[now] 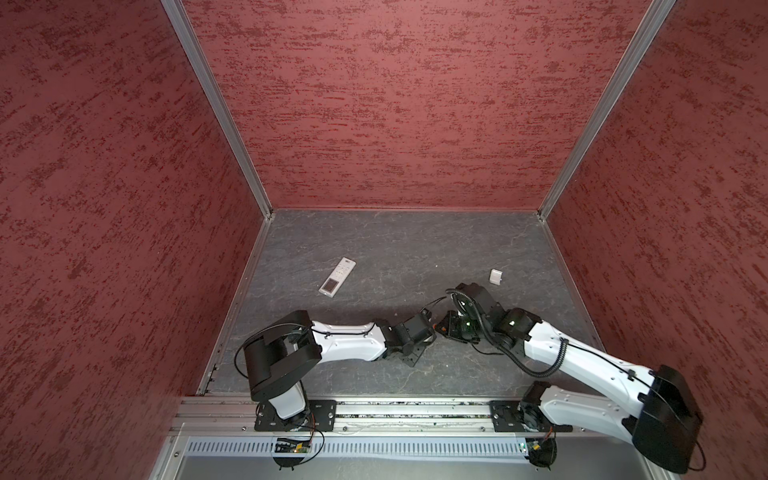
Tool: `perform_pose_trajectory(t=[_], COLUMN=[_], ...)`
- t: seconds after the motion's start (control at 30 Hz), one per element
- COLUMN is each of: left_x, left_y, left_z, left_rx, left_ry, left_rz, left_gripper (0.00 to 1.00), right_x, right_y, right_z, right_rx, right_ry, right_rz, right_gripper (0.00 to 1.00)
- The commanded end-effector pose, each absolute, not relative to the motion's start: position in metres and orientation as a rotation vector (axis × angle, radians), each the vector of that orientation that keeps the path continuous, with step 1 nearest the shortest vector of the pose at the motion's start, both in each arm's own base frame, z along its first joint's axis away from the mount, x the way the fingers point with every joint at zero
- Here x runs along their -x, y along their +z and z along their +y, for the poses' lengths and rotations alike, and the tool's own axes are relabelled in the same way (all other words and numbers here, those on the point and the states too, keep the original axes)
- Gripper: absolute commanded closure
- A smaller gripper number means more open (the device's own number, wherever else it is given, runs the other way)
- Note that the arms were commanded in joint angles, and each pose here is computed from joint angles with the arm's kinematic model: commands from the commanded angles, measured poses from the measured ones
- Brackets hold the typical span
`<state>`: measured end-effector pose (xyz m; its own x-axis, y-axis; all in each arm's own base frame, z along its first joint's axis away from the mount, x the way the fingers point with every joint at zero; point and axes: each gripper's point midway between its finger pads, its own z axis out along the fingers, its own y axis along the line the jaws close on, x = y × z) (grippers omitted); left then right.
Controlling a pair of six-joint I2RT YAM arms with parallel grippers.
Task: Unload the batteries from the remote control
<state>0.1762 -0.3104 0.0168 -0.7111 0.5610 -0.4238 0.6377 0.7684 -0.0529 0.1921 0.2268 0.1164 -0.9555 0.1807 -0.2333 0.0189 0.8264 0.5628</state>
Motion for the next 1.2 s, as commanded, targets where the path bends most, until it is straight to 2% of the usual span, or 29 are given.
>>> perform_pose_trajectory(t=[0.0,1.17], left_x=[-0.142,-0.138], left_y=[-0.023,-0.026], left_z=[-0.285,-0.284], left_rx=[-1.017,-1.039], left_ry=[-0.221,-0.197], left_rz=[2.749,2.755], left_gripper=[0.85,0.87], right_x=[-0.193,-0.185], right_y=[0.124,0.112], right_z=[0.211,0.198], right_rx=[-0.158,-0.211], right_ry=[0.731,0.685], right_rz=[2.721,2.739], right_gripper=[1.00,1.00])
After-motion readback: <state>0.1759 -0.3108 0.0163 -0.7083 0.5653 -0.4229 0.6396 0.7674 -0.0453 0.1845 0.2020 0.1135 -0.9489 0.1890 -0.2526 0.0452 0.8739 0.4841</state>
